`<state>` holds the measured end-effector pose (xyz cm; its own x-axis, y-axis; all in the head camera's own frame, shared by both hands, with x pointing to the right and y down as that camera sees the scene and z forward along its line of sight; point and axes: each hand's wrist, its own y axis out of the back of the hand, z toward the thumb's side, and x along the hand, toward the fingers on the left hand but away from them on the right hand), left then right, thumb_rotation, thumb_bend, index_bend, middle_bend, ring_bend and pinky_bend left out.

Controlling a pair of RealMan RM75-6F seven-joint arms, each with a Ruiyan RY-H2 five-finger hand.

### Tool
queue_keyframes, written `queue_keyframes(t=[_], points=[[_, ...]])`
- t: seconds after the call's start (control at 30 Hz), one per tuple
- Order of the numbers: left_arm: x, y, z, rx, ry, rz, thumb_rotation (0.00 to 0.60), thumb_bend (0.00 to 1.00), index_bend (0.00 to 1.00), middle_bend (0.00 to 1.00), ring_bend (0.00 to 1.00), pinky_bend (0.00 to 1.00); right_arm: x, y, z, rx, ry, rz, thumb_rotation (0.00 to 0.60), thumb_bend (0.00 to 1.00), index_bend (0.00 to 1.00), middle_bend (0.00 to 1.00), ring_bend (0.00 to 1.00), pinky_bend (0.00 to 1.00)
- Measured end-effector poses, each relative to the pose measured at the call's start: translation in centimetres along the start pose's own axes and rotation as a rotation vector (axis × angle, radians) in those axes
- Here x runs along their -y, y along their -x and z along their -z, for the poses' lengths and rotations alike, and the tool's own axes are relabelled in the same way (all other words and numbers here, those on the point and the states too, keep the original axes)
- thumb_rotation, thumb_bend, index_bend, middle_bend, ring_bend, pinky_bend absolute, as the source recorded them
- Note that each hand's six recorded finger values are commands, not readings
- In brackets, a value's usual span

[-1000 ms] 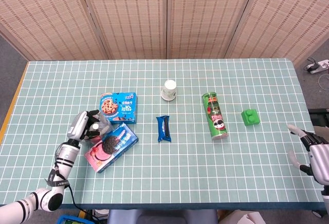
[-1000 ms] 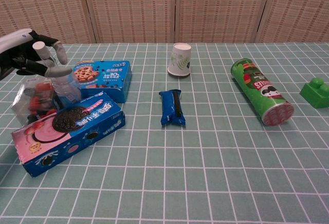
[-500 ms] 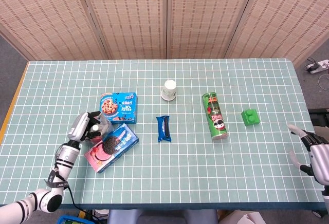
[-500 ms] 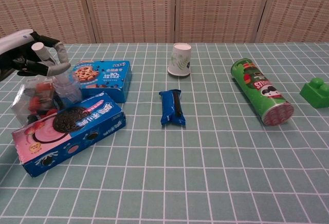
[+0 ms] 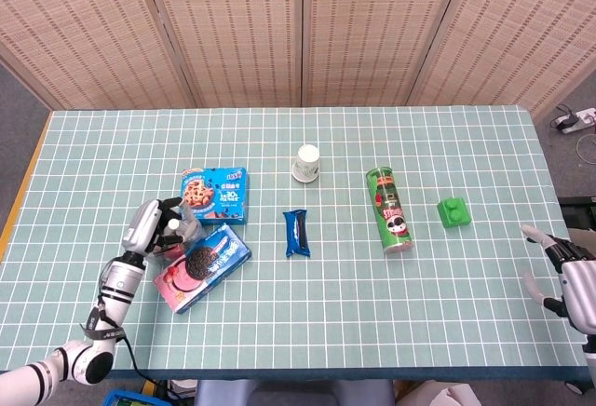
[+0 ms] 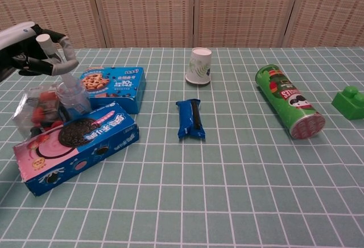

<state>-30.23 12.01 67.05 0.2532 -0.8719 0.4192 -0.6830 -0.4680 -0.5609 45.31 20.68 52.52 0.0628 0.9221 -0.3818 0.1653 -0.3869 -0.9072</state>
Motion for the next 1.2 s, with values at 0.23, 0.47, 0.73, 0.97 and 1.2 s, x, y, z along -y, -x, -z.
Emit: queue_keyframes(t=[0.23, 0.47, 0.73, 0.97, 1.2], points=[[-1.3, 0.2, -1.7, 0.002, 0.006, -0.035, 0.600, 0.58, 0.77, 1.00, 1.00, 1.00, -0.1, 0.0, 0.0, -0.003, 0.002, 0.000, 0.600, 0.36, 0.20, 0.30, 0.29, 0.37], [-3.2, 0.7, -3.6, 0.000, -0.018, -0.076, 0.600, 0.58, 0.77, 1.00, 1.00, 1.00, -0.1, -0.1, -0.1, -0.005, 0.004, 0.002, 0.600, 0.36, 0.20, 0.30, 0.29, 0.37], [-5.8, 2.0, -6.2, -0.015, -0.050, -0.099, 0.600, 0.58, 0.77, 1.00, 1.00, 1.00, 0.0, -0.1, -0.2, -0.011, 0.001, -0.003, 0.600, 0.36, 0.20, 0.30, 0.29, 0.37], [-8.4, 3.2, -7.5, -0.034, -0.111, -0.127, 0.600, 0.58, 0.77, 1.00, 1.00, 1.00, 0.3, -0.1, -0.4, -0.014, -0.004, -0.012, 0.600, 0.36, 0.20, 0.30, 0.29, 0.37], [-9.4, 4.0, -6.8, -0.055, -0.289, -0.161, 0.600, 0.58, 0.77, 1.00, 1.00, 1.00, 0.5, 0.0, -0.5, -0.014, -0.010, -0.017, 0.600, 0.36, 0.20, 0.30, 0.29, 0.37]])
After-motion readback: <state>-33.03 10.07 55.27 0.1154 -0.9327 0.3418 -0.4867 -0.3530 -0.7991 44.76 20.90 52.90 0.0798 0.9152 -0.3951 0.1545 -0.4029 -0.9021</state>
